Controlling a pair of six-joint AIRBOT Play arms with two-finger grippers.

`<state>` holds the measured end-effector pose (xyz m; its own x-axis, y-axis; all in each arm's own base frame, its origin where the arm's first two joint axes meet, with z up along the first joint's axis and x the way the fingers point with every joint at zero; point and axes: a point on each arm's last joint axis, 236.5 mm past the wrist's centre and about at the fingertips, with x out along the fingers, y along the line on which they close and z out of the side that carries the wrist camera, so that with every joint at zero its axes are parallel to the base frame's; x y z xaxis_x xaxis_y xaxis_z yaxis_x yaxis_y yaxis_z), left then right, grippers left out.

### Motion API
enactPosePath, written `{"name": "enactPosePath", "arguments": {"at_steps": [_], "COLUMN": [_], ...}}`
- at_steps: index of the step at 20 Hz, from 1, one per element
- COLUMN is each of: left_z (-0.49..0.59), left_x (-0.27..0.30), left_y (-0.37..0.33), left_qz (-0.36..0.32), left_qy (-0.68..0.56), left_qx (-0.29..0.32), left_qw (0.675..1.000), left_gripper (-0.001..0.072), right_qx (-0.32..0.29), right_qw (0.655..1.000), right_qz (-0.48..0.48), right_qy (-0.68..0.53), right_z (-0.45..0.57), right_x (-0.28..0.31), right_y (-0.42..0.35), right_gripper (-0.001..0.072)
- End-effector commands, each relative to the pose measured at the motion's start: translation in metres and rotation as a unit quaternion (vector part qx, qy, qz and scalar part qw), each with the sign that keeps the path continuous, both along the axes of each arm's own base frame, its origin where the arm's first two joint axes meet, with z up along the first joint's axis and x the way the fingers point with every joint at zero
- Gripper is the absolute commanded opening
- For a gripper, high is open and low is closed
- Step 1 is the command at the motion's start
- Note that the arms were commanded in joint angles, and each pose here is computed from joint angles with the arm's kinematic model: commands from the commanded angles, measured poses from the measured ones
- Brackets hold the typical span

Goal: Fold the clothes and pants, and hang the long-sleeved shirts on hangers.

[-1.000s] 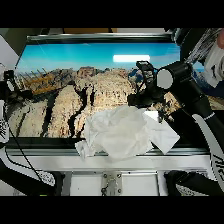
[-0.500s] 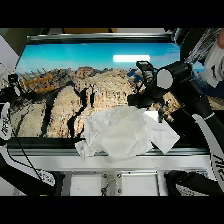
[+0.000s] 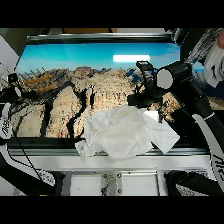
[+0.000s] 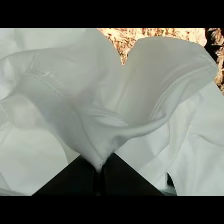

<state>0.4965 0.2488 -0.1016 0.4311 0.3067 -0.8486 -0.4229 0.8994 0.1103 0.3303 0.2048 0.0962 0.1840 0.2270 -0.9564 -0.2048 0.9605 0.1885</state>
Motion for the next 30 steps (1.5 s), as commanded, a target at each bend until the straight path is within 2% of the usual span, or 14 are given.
{"name": "enactPosePath", "arguments": {"at_steps": [1, 15, 16, 17, 18, 22, 23, 24, 30], "left_z": [-0.001, -0.016, -0.016, -0.016, -0.017, -0.016, -0.016, -0.016, -0.003], "left_x": [-0.001, -0.014, -0.014, -0.015, -0.015, -0.015, -0.015, -0.015, -0.011], "left_y": [0.0, -0.003, -0.003, -0.003, -0.003, -0.003, -0.003, -0.003, -0.002], "left_qz": [0.001, 0.006, 0.006, 0.006, 0.006, 0.006, 0.005, 0.005, 0.004], "left_qy": [0.002, 0.035, 0.036, 0.037, 0.038, 0.037, 0.038, 0.037, 0.025], "left_qx": [-0.001, -0.013, -0.014, -0.014, -0.014, -0.013, -0.012, -0.012, -0.006], "left_qw": [1.0, 0.999, 0.999, 0.999, 0.999, 0.999, 0.999, 0.999, 1.0], "left_gripper": [0.0663, 0.0661, 0.0633, 0.0434, 0.0308, 0.029, 0.0069, 0.0015, 0.0015], "right_qx": [0.0, 0.0, 0.0, 0.0, 0.0, 0.0, 0.0, 0.0, 0.0], "right_qw": [1.0, 1.0, 1.0, 1.0, 1.0, 1.0, 1.0, 1.0, 1.0], "right_qz": [0.0, 0.0, 0.0, 0.0, 0.0, 0.0, 0.0, 0.0, 0.0], "right_qy": [0.0, 0.0, 0.0, 0.0, 0.0, 0.0, 0.0, 0.0, 0.0], "right_z": [0.0, 0.0, 0.0, 0.0, 0.0, 0.0, 0.0, 0.0, 0.0], "right_x": [0.0, 0.0, 0.0, 0.0, 0.0, 0.0, 0.0, 0.0, 0.0], "right_y": [0.0, 0.0, 0.0, 0.0, 0.0, 0.0, 0.0, 0.0, 0.0], "right_gripper": [0.0013, 0.0013, 0.0012, 0.0013, 0.0013, 0.0012, 0.0013, 0.0013, 0.0012]}}
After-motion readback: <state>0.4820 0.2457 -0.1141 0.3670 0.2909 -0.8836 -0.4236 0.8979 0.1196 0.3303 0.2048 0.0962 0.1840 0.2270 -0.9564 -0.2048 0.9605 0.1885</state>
